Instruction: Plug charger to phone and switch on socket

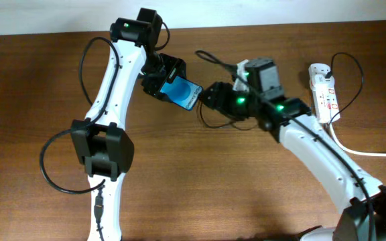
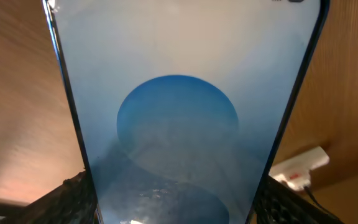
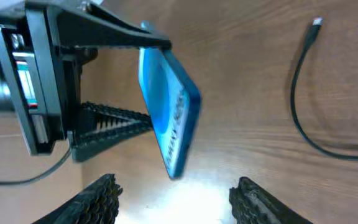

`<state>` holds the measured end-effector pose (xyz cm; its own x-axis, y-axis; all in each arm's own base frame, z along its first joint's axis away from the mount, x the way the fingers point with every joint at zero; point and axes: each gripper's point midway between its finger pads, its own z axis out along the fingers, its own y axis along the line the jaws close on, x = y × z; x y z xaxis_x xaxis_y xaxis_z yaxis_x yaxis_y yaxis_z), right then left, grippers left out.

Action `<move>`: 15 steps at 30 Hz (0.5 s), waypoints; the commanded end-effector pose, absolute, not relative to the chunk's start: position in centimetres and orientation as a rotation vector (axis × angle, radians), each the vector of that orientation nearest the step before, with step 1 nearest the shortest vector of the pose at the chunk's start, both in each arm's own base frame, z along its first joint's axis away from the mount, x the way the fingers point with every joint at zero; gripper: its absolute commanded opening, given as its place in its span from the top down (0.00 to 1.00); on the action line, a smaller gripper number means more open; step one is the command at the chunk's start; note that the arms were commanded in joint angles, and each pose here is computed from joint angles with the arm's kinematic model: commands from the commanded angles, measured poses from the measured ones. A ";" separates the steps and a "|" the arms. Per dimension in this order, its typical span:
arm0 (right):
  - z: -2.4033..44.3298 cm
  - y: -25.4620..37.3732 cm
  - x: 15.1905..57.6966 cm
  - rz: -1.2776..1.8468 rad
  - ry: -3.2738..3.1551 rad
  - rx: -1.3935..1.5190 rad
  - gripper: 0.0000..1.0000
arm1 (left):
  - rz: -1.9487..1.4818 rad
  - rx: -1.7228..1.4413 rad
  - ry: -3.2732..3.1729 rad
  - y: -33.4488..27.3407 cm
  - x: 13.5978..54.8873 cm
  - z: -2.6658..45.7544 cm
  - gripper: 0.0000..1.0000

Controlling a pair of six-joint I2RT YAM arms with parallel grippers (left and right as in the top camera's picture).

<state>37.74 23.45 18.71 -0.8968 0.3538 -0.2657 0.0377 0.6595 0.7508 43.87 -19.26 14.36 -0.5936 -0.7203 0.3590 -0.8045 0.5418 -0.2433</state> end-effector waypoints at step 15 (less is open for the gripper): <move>16.2 25.6 41.1 0.993 2.409 0.437 0.60 | 0.779 1.133 -2.417 -24.2 41.8 17.6 1.00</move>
<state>40.34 25.15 16.32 -0.8316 0.4693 -0.2970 0.1234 0.6776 0.7250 42.24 -23.14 15.99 -0.5890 -0.6214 0.5166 -0.8030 0.5221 -0.2874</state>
